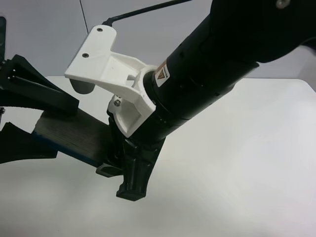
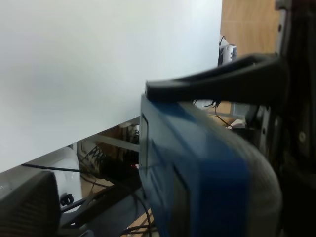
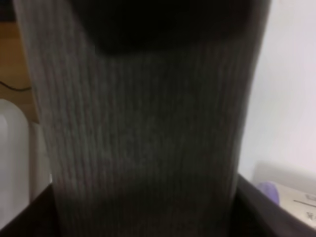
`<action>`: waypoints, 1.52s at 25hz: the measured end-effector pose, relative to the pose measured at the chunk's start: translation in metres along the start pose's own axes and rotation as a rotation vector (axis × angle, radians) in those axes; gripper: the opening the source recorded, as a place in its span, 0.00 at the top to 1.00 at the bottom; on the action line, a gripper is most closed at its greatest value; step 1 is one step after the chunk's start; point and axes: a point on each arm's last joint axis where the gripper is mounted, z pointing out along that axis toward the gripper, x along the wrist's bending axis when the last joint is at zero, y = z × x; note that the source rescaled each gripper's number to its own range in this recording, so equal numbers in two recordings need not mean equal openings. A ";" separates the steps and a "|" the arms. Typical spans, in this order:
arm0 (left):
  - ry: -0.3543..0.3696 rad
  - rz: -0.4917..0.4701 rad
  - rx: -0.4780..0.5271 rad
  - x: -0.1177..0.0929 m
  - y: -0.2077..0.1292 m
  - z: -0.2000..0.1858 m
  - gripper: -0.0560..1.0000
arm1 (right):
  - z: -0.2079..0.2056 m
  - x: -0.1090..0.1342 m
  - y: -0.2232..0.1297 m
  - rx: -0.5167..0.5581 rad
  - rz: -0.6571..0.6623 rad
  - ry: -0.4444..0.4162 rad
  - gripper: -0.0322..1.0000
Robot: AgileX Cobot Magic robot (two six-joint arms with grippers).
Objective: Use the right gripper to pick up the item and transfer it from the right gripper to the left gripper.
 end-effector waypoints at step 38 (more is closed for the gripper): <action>-0.003 0.002 0.017 0.001 0.002 0.002 0.92 | -0.027 0.014 -0.002 0.026 -0.031 0.081 0.01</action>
